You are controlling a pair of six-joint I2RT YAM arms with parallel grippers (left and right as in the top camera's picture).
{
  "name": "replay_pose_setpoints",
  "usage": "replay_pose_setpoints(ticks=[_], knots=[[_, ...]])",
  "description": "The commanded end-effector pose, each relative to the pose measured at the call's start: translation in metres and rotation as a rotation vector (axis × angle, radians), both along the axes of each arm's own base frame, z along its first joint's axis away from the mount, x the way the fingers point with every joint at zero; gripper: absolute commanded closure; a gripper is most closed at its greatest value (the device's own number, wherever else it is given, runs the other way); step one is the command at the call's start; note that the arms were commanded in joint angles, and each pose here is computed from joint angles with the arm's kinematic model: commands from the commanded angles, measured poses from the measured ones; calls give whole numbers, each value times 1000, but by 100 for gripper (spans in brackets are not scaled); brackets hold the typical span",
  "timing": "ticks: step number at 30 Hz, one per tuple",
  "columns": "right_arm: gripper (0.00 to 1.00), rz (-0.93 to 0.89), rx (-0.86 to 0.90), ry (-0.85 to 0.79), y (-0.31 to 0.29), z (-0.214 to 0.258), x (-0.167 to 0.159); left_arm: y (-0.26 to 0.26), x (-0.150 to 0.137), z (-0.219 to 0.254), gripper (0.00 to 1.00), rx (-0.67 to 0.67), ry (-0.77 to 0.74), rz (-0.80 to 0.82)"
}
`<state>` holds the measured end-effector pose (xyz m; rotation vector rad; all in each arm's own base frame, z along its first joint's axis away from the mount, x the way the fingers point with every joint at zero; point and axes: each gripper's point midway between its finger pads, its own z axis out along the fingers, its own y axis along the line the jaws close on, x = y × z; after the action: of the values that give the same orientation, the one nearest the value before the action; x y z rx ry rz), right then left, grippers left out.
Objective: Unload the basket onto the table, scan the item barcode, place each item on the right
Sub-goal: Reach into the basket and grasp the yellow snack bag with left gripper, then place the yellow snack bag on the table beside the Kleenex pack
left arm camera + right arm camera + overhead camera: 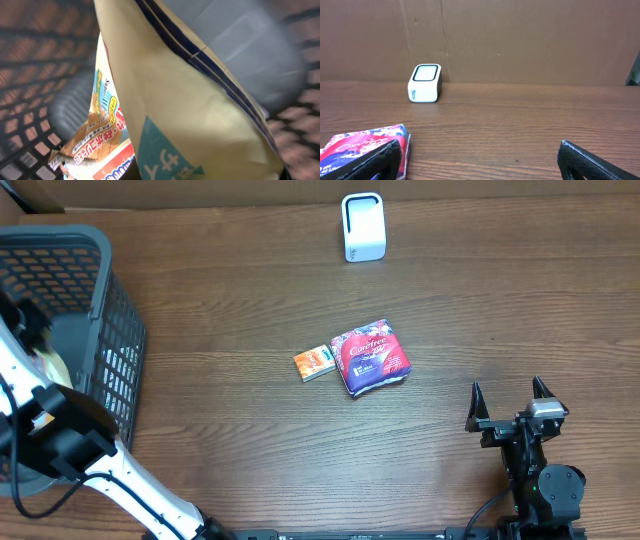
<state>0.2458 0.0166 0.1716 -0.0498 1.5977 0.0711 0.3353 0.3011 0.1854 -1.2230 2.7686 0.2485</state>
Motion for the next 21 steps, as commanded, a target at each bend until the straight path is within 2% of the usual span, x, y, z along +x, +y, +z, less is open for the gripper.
replay_pose_setpoints(ticks=[1, 6, 9, 16, 21], knots=[[0, -12, -4, -3, -2, -2, 0, -14, 23, 65, 96, 9, -242, -13], [0, -12, -4, -3, -2, -2, 0, -55, 42, 151, 96, -22, -575, -129], [0, -12, -4, -3, -2, -2, 0, -79, 36, 197, 96, -5, -709, -190], [0, -12, -4, -3, -2, -2, 0, -148, -3, 290, 96, 130, -912, -331], [0, -12, -4, -3, -2, -2, 0, -210, -17, 321, 96, 125, -996, -475]])
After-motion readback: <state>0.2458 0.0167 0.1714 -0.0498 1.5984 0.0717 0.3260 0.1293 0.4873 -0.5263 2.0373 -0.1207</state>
